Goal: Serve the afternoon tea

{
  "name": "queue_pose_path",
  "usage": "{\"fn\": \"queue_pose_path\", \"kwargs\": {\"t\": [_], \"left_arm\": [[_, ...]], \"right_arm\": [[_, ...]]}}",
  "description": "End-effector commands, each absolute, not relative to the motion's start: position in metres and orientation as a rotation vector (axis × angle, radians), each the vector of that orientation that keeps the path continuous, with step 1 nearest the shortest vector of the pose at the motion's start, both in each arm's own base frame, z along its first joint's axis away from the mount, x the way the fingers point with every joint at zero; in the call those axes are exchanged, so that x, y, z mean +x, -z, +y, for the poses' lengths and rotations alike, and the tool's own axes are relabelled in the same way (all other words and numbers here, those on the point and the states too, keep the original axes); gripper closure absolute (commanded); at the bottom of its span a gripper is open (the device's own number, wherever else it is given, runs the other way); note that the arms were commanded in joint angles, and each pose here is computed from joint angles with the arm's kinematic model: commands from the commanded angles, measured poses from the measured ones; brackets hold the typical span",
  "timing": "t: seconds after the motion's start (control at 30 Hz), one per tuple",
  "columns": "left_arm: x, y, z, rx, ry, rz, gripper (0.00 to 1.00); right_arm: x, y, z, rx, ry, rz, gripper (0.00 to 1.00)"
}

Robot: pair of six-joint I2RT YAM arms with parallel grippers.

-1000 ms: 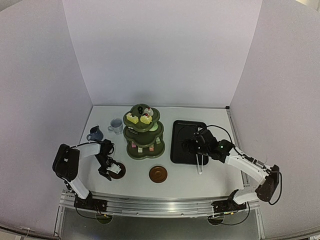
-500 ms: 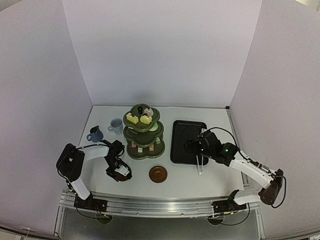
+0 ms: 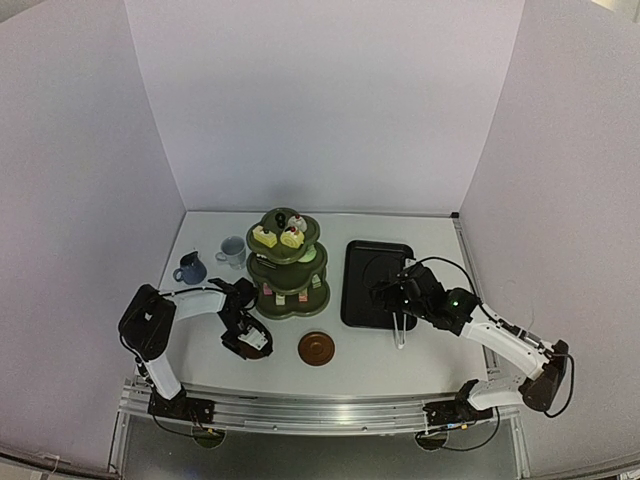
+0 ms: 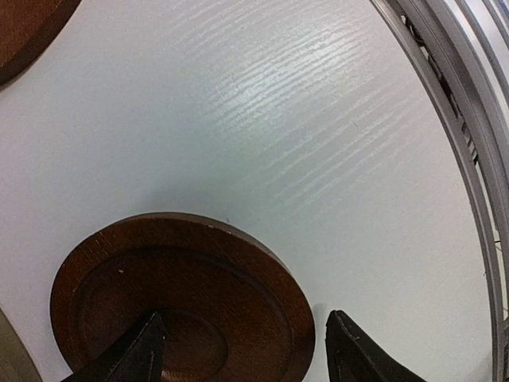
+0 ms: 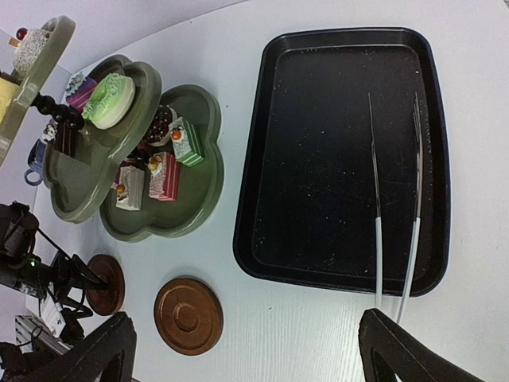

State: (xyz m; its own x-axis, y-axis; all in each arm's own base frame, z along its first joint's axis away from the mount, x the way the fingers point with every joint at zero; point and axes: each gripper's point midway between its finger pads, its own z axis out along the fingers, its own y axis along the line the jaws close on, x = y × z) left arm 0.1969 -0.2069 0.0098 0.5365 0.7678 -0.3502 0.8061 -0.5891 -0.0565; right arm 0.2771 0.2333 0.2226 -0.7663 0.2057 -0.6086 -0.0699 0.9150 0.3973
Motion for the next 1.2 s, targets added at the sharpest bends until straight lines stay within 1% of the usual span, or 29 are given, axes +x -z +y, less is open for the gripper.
{"fn": "queue_pose_path", "kwargs": {"t": [0.0,0.13,0.37,0.6,0.93,1.07,1.17], "left_arm": [[0.198,0.008,-0.224,2.671,0.514,1.302,0.3],[0.191,0.009,-0.218,2.701,0.528,1.302,0.3],[0.163,0.001,-0.204,2.765,0.653,1.228,0.3],[0.153,-0.007,-0.201,2.775,0.711,1.202,0.3],[0.159,-0.007,-0.204,2.757,0.675,1.224,0.29],[0.181,-0.021,-0.221,2.624,0.643,1.33,0.26],[0.204,-0.051,-0.234,2.502,0.661,1.395,0.23]], "right_arm": [[0.279,-0.231,0.235,0.109,-0.536,2.359,0.05],[0.278,-0.231,0.233,0.115,-0.535,2.356,0.05],[0.278,-0.23,0.234,0.113,-0.535,2.359,0.05],[0.278,-0.231,0.234,0.112,-0.532,2.356,0.05],[0.277,-0.233,0.232,0.116,-0.536,2.349,0.05],[0.278,-0.234,0.232,0.115,-0.534,2.344,0.05],[0.279,-0.236,0.235,0.095,-0.53,2.342,0.05]]}}
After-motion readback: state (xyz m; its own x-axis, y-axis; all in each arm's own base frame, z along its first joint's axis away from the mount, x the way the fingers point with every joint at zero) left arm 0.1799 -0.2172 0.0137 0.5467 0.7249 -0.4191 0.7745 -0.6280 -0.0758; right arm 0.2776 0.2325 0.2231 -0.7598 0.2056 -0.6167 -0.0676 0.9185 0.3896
